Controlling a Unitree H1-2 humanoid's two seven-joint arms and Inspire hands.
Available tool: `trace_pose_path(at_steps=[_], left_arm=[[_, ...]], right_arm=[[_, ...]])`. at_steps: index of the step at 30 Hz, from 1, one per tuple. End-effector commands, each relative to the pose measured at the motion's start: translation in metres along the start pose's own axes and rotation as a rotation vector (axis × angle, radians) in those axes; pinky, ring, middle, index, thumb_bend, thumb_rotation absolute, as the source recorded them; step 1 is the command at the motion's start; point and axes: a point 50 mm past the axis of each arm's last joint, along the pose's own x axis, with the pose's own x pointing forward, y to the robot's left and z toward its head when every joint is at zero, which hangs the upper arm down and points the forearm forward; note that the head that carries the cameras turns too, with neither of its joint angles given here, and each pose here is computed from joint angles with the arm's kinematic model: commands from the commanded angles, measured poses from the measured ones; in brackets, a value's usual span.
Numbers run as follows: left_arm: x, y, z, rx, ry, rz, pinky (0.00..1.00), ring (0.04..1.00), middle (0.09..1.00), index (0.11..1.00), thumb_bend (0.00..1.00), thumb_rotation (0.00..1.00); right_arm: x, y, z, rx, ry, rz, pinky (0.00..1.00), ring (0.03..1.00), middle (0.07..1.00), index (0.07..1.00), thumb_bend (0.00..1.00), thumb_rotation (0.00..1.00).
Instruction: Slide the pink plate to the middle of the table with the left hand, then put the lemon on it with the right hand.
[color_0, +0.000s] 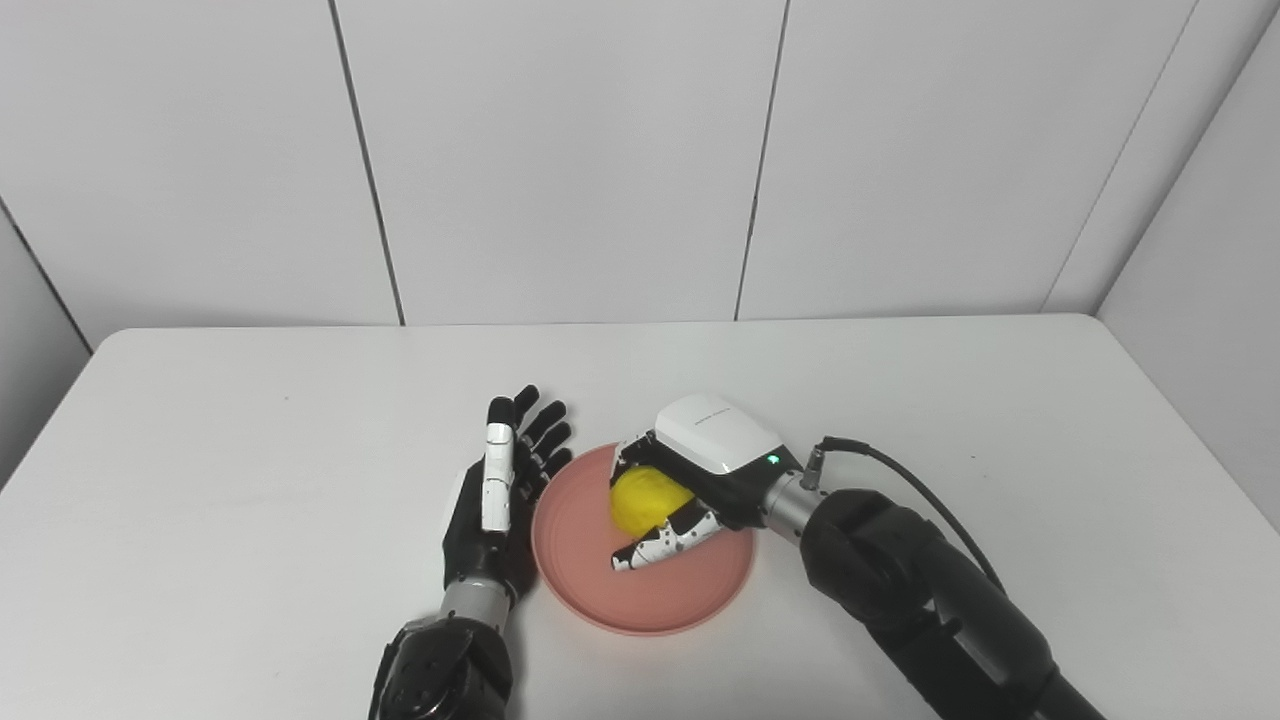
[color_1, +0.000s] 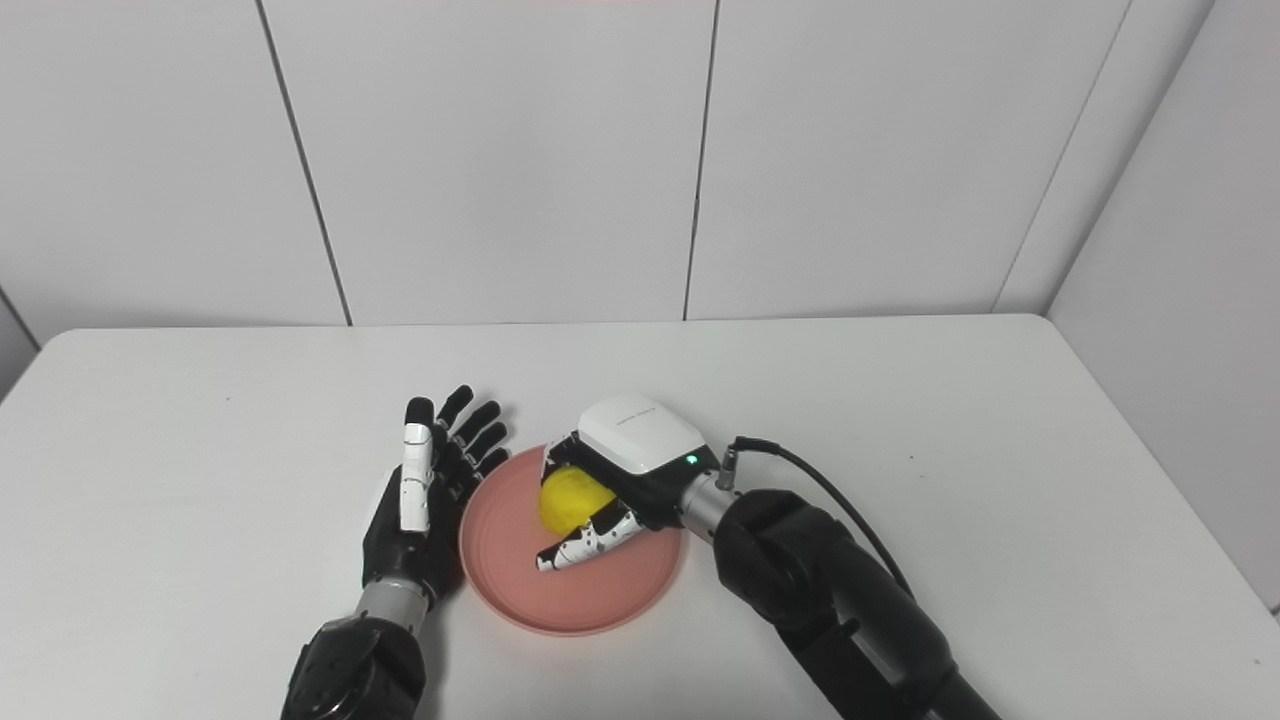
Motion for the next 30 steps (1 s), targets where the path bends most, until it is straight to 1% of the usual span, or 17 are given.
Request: trace_pose_path(at_steps=[1, 3, 5, 7, 8, 9, 11, 14, 19, 20, 24, 27, 28, 30], left_arm=[[-0.007, -0.009, -0.021, -0.05, 0.077, 0.018, 0.89, 0.893, 0.878, 0.902, 0.76, 0.9], [-0.006, -0.009, -0.02, -0.056, 0.077, 0.018, 0.88, 0.887, 0.872, 0.898, 0.76, 0.89], [-0.006, -0.009, -0.02, -0.062, 0.077, 0.016, 0.88, 0.89, 0.872, 0.9, 0.76, 0.89], [-0.006, -0.009, -0.02, -0.059, 0.076, 0.013, 0.87, 0.895, 0.878, 0.904, 0.76, 0.89], [-0.006, -0.009, -0.02, -0.057, 0.076, 0.012, 0.87, 0.895, 0.878, 0.904, 0.76, 0.89], [-0.006, -0.009, -0.02, -0.055, 0.076, 0.013, 0.86, 0.897, 0.879, 0.905, 0.76, 0.89], [-0.006, -0.009, -0.02, -0.05, 0.076, 0.016, 0.86, 0.894, 0.876, 0.901, 0.76, 0.89], [-0.006, -0.009, -0.02, -0.049, 0.075, 0.018, 0.86, 0.892, 0.875, 0.898, 0.77, 0.89], [-0.005, -0.01, -0.019, -0.053, 0.071, 0.015, 0.87, 0.893, 0.878, 0.902, 0.77, 0.89], [-0.004, -0.01, -0.019, -0.055, 0.07, 0.016, 0.88, 0.893, 0.878, 0.904, 0.76, 0.89], [-0.002, -0.009, -0.016, -0.058, 0.054, 0.026, 0.89, 0.898, 0.88, 0.903, 0.77, 0.89], [0.001, -0.007, -0.008, -0.041, 0.019, 0.03, 0.9, 0.911, 0.886, 0.907, 0.77, 0.89], [0.002, -0.006, -0.005, -0.031, 0.004, 0.028, 0.91, 0.916, 0.889, 0.905, 0.78, 0.88], [0.004, -0.003, 0.001, 0.024, -0.052, 0.017, 0.91, 0.918, 0.893, 0.9, 0.79, 0.88]], right_arm=[[0.002, -0.021, 0.005, -0.035, -0.035, -0.08, 0.27, 0.354, 0.456, 0.575, 0.62, 0.55], [0.001, -0.022, 0.004, -0.046, -0.027, -0.084, 0.29, 0.381, 0.486, 0.615, 0.67, 0.58], [0.001, -0.022, 0.004, -0.054, -0.018, -0.088, 0.3, 0.4, 0.514, 0.642, 0.75, 0.64], [0.0, -0.022, 0.002, -0.067, 0.018, -0.089, 0.34, 0.451, 0.577, 0.668, 0.85, 0.71], [0.0, -0.022, 0.002, -0.073, 0.033, -0.09, 0.34, 0.454, 0.581, 0.67, 0.86, 0.71], [0.0, -0.022, 0.001, -0.077, 0.046, -0.092, 0.34, 0.453, 0.586, 0.68, 0.89, 0.73], [0.0, -0.023, 0.001, -0.085, 0.059, -0.096, 0.34, 0.458, 0.601, 0.695, 0.93, 0.76], [-0.001, -0.023, 0.001, -0.091, 0.063, -0.103, 0.33, 0.449, 0.599, 0.701, 0.96, 0.81], [0.001, -0.024, 0.001, -0.094, 0.068, -0.113, 0.31, 0.428, 0.587, 0.712, 0.96, 0.83], [0.001, -0.024, 0.001, -0.095, 0.067, -0.117, 0.31, 0.439, 0.611, 0.714, 0.96, 0.85], [0.001, -0.027, 0.002, -0.087, 0.053, -0.141, 0.32, 0.463, 0.634, 0.715, 0.97, 0.9], [-0.002, -0.031, 0.001, -0.045, 0.02, -0.204, 0.33, 0.462, 0.604, 0.697, 0.96, 0.9], [-0.003, -0.032, 0.0, -0.031, 0.015, -0.228, 0.34, 0.468, 0.6, 0.689, 0.95, 0.91], [-0.006, -0.035, -0.002, -0.001, 0.003, -0.298, 0.35, 0.475, 0.602, 0.669, 0.92, 0.92]])
